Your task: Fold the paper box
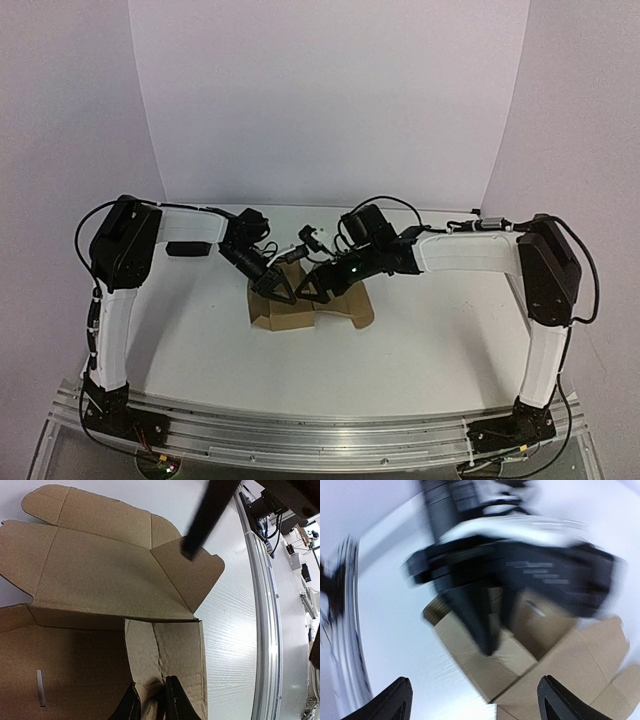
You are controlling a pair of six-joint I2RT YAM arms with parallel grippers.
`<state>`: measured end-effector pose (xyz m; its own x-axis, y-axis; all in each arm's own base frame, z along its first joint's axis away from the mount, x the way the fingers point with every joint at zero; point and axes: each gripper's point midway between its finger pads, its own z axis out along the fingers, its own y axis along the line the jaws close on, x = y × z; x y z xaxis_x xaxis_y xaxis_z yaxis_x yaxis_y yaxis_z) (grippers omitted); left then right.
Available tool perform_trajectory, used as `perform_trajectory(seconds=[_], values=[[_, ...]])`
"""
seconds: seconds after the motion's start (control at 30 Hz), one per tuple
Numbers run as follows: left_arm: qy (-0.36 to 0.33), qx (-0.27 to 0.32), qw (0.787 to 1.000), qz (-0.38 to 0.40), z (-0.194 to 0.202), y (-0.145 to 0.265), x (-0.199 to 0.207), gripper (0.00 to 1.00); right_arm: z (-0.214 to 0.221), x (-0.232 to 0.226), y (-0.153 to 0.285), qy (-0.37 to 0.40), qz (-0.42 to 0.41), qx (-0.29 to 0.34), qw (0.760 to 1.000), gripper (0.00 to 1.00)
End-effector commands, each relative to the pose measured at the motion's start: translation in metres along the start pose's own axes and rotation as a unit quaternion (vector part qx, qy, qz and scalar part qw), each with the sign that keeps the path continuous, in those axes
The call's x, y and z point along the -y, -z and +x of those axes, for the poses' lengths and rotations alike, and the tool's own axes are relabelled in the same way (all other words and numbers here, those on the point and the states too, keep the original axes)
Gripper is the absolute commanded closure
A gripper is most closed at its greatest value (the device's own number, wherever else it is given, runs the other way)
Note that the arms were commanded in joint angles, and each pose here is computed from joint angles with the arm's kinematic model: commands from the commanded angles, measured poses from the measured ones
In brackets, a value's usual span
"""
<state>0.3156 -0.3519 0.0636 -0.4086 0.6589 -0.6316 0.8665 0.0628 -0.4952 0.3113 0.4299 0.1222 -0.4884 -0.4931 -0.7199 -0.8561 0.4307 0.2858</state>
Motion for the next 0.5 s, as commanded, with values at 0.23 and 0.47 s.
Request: perform_trajectory(seconds=[0.23, 0.47], values=[[-0.005, -0.033, 0.999, -0.021, 0.017, -0.008, -0.019, 0.84, 0.023, -0.028, -0.012, 0.438, -0.017, -0.051, 0.897, 0.24], [0.001, -0.035, 0.999, -0.018, 0.018, -0.009, -0.018, 0.84, 0.044, -0.018, -0.027, 0.473, -0.029, -0.089, 0.876, 0.43]])
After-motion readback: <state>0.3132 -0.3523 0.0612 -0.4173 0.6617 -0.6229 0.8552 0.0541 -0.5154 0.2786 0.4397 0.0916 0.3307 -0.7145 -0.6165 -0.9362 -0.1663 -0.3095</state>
